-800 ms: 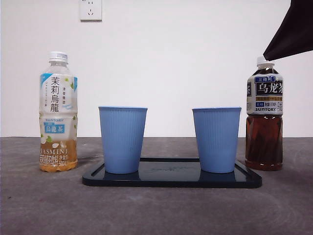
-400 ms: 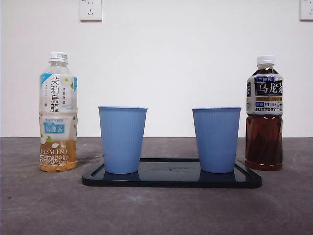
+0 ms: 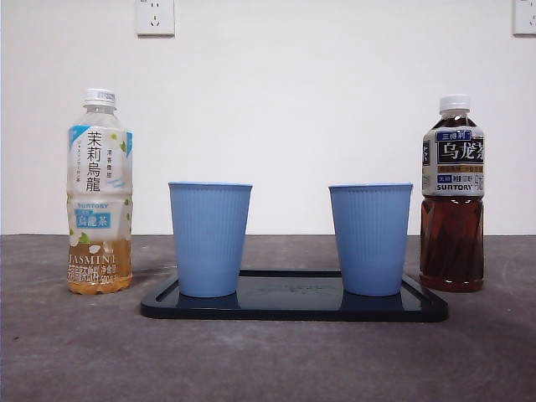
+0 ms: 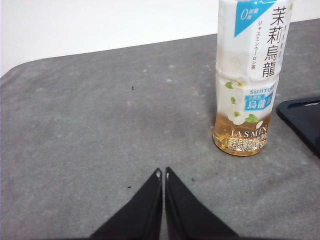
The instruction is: Pour the drink into the cup
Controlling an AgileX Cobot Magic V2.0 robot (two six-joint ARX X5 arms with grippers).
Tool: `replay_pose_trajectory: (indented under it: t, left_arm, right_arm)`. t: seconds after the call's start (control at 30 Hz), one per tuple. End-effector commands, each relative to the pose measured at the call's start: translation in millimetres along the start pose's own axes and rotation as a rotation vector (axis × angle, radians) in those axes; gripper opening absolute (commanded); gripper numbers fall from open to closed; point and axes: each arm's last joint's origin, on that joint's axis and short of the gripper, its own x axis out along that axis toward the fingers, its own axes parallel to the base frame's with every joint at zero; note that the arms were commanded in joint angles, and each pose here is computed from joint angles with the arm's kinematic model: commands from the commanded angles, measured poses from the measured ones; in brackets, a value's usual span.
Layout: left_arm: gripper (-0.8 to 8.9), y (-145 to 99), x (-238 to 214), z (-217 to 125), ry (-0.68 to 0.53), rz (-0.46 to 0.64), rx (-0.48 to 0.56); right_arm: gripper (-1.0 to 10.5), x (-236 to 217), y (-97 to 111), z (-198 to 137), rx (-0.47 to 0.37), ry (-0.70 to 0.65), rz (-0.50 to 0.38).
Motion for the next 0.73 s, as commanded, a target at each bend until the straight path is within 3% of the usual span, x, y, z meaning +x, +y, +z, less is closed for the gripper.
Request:
replay_pose_trajectory:
  t: [0.03,0.3,0.73]
  left_arm:
    - [0.08,-0.7,2.1,-6.6,0.023,0.0,0.004]
    - [0.08,-0.7,2.1,-6.6,0.023,0.0,0.003]
    - [0.08,-0.7,2.1,-6.6,0.023,0.0,0.003]
  right_arm:
    - [0.1,1.8,-0.8,-6.7,-0.009,-0.027,-0.014]
    - [0.1,8.7,-2.3,-27.8,-0.004,-0.06,-0.03]
    - [0.1,9.0,-4.0,-42.1,-0.002,0.074,-0.078]
